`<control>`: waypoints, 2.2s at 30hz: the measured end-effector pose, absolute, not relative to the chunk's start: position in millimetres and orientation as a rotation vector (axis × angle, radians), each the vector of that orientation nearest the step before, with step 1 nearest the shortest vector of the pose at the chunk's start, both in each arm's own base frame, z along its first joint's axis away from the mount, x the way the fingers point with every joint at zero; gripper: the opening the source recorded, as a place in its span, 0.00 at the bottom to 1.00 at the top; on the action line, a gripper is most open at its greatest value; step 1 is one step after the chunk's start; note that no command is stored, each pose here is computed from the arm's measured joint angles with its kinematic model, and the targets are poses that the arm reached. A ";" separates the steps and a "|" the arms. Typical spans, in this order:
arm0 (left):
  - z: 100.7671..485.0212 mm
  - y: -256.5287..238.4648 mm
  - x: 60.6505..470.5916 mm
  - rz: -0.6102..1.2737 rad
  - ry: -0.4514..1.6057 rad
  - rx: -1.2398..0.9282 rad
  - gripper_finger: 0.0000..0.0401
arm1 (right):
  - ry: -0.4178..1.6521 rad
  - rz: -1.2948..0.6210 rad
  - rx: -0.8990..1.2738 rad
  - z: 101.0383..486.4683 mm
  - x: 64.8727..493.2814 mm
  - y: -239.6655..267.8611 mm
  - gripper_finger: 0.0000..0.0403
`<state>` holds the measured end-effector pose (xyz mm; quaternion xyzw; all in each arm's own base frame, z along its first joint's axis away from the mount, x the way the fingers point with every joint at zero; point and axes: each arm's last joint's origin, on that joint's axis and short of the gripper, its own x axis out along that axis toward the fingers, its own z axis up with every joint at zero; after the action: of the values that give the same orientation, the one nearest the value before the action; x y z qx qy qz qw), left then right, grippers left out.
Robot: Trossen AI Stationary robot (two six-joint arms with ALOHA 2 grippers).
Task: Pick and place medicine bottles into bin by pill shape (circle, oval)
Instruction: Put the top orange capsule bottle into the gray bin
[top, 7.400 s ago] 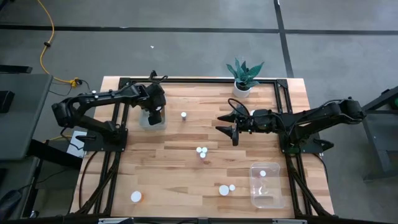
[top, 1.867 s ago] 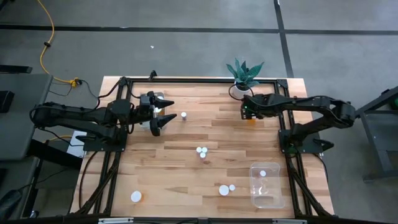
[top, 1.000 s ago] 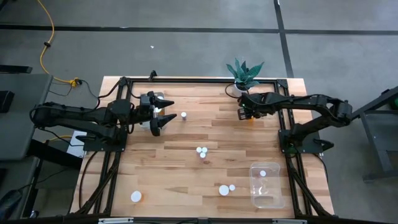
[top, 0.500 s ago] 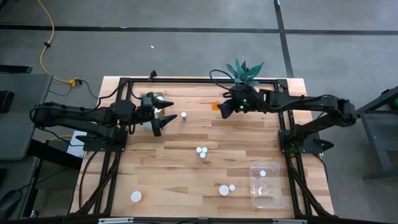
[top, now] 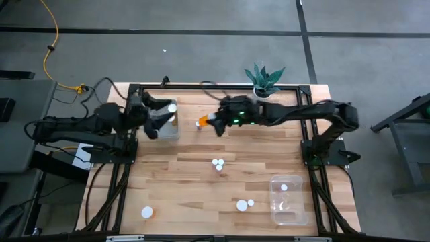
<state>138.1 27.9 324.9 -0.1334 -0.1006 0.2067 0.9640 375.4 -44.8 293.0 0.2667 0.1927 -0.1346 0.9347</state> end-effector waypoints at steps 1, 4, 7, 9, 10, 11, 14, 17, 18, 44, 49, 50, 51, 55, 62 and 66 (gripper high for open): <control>327.2 27.3 134.3 0.415 -0.225 -0.276 0.74 | 0.403 -0.270 0.525 289.5 385.3 -45.3 0.47; 330.7 26.3 127.7 0.407 -0.258 -0.290 0.74 | 0.428 -0.218 0.474 281.5 413.9 -44.3 0.47; 327.9 26.2 127.0 0.411 -0.227 -0.290 0.74 | 0.436 -0.161 0.432 277.5 438.6 -45.2 0.47; 323.2 26.2 127.9 0.416 -0.177 -0.286 0.74 | 0.456 -0.127 0.411 278.9 448.4 -45.6 0.47; 319.5 26.3 128.2 0.422 -0.138 -0.285 0.74 | 0.464 -0.117 0.394 281.6 450.9 -45.6 0.47; 315.4 26.3 128.5 0.428 -0.096 -0.286 0.74 | 0.476 -0.114 0.377 285.1 451.1 -46.1 0.47; 302.0 26.2 128.1 0.449 0.035 -0.311 0.74 | 0.494 -0.105 0.331 297.8 448.3 -48.5 0.47; 291.2 26.2 129.4 0.462 0.139 -0.331 0.74 | 0.520 -0.079 0.307 307.6 444.9 -49.8 0.47; 288.0 26.3 131.1 0.461 0.173 -0.330 0.74 | 0.525 -0.069 0.303 310.0 444.1 -49.8 0.47; 257.3 29.0 194.8 0.269 0.349 -0.317 0.73 | 0.568 0.100 0.310 311.9 442.3 -41.0 0.47; 256.9 28.0 195.5 0.231 0.355 -0.326 0.67 | 0.536 0.131 0.303 314.7 443.8 -40.6 0.47; 256.8 27.9 195.5 0.227 0.357 -0.327 0.66 | 0.533 0.132 0.302 315.0 444.0 -40.5 0.47; 256.7 27.8 195.5 0.223 0.358 -0.327 0.64 | 0.530 0.132 0.302 315.2 444.1 -40.5 0.47; 256.8 27.8 195.5 0.223 0.358 -0.327 0.58 | 0.528 0.133 0.301 315.3 444.2 -40.5 0.47; 256.8 27.9 195.4 0.223 0.359 -0.319 0.48 | 0.530 0.133 0.301 315.2 444.1 -40.5 0.47; 256.7 27.9 195.4 0.224 0.360 -0.311 0.45 | 0.533 0.133 0.302 314.9 444.0 -40.6 0.47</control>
<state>195.4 27.9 256.7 -0.1536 0.1777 0.1109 0.9657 444.0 -40.6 314.9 0.1484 0.2620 0.0652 0.9514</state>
